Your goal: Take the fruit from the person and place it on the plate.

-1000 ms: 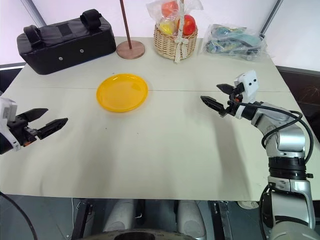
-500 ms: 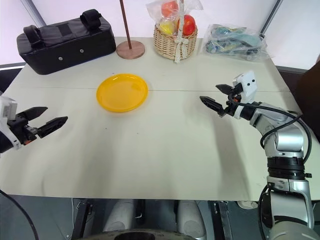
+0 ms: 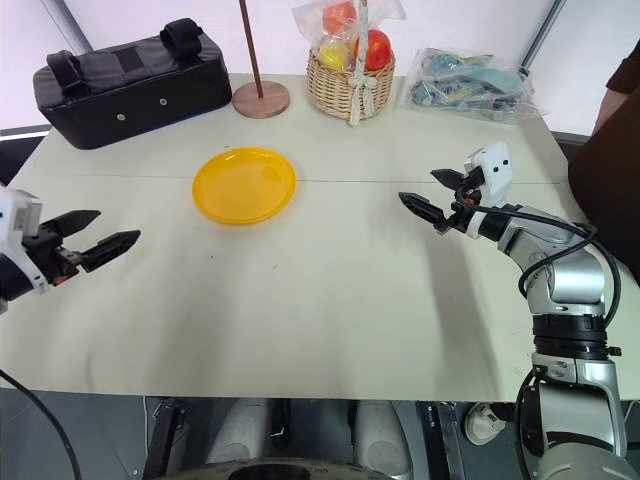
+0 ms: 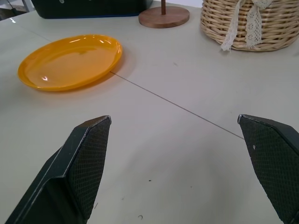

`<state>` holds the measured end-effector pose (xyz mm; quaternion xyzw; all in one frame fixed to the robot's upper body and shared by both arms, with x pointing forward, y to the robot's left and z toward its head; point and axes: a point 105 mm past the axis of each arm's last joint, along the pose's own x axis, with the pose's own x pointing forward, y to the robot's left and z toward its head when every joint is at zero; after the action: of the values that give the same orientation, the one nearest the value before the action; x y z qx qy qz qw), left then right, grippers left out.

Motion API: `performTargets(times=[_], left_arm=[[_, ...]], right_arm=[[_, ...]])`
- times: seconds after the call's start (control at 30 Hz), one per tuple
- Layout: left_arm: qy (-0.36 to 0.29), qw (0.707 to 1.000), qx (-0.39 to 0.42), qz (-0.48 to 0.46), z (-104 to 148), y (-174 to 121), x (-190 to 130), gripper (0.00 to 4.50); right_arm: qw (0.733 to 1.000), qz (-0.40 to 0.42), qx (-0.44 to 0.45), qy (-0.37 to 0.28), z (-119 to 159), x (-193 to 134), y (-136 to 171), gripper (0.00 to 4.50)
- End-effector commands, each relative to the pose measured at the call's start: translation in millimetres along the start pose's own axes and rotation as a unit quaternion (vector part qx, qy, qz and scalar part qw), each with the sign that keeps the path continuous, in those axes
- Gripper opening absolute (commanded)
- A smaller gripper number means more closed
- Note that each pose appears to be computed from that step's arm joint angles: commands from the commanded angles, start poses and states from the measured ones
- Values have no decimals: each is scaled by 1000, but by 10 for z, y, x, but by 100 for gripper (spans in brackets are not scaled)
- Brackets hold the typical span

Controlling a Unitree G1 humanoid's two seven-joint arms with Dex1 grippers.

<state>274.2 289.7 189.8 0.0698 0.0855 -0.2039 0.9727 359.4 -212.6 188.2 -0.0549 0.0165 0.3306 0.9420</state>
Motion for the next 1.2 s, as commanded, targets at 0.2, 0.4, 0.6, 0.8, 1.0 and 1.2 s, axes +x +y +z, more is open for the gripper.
performTargets(times=[0.2, 0.4, 0.6, 0.8, 1.0, 1.2], left_arm=[[-18, 1000, 15, -1, 87, -8, 15, 450], [-21, 1000, 16, -5, 103, -22, 40, 450], [-22, 1000, 18, -6, 116, -15, 57, 450], [-28, 999, 36, 8, 186, 51, 76, 450], [-33, 998, 51, 9, 274, 86, 63, 450], [-33, 998, 49, 5, 250, 69, 86, 450]], right_arm=[[1000, -2, -14, -24, 105, -14, -15, 444], [1000, -4, -16, -25, 104, -19, -33, 444], [1000, -6, -15, -25, 85, -25, -38, 444], [1000, -8, -16, -26, 76, -17, -40, 444], [999, -8, -17, -26, 69, -14, -45, 444], [992, 108, 24, -55, 371, -88, 347, 444]])
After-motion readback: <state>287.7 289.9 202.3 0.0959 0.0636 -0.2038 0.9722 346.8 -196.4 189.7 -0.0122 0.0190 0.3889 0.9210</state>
